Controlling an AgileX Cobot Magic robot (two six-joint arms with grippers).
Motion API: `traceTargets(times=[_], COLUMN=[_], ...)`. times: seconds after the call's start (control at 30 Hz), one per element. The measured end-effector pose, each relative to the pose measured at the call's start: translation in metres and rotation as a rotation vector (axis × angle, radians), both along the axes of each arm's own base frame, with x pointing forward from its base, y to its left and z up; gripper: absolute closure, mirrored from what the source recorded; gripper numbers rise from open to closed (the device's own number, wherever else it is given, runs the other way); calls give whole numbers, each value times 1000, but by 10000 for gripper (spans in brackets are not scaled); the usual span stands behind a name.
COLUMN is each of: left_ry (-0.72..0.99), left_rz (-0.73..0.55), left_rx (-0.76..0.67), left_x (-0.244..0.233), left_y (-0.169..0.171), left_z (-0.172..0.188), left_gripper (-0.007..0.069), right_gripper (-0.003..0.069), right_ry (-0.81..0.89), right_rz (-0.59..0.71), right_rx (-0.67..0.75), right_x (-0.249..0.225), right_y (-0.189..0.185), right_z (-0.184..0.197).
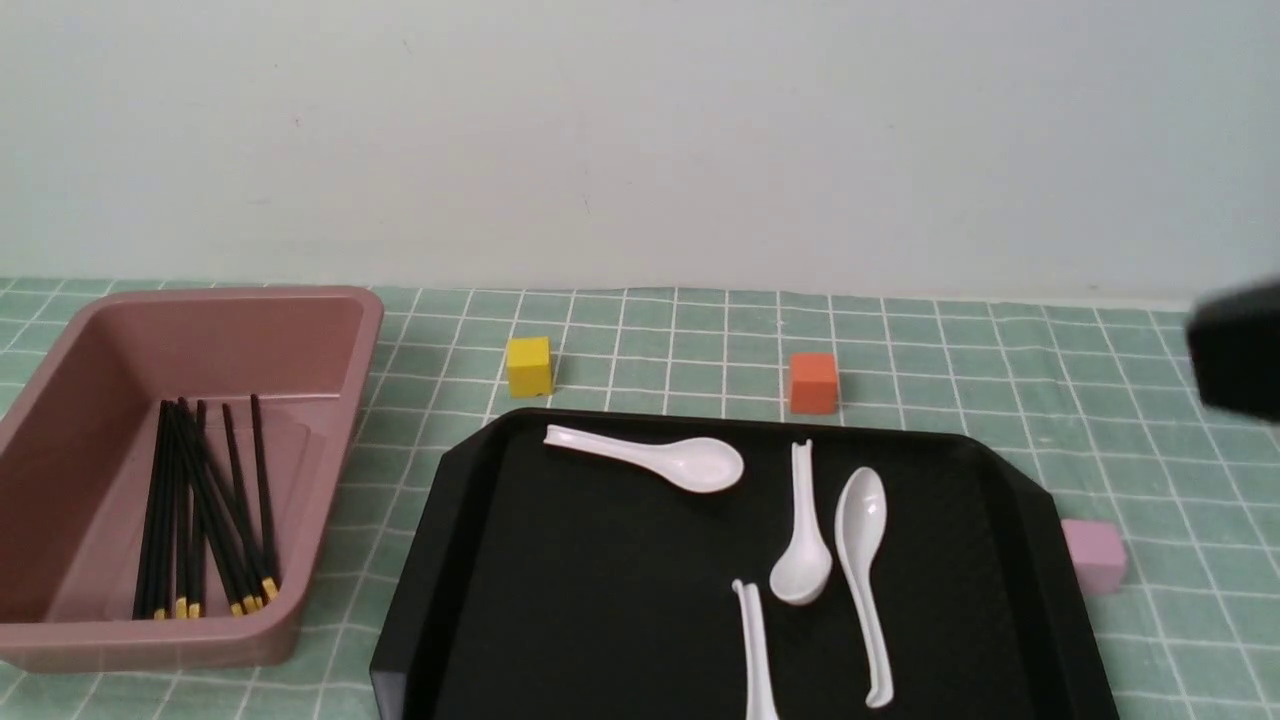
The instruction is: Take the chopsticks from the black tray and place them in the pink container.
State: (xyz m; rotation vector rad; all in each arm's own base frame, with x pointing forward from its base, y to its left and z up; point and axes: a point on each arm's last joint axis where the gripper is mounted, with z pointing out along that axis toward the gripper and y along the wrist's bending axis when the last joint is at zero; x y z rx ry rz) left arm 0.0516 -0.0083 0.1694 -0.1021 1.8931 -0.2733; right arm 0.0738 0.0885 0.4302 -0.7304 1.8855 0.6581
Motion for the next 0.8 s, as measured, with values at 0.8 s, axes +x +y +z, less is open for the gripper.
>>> traceTargets(times=[0.8], left_ry=[0], left_rz=[0], left_rx=[0], left_x=[0], left_y=[0], left_z=[0], left_gripper=[386], right_gripper=[653], right_ry=[-216], right_rz=[-10], right_rx=[229], right_x=[-13], right_y=[-17], right_z=[-117])
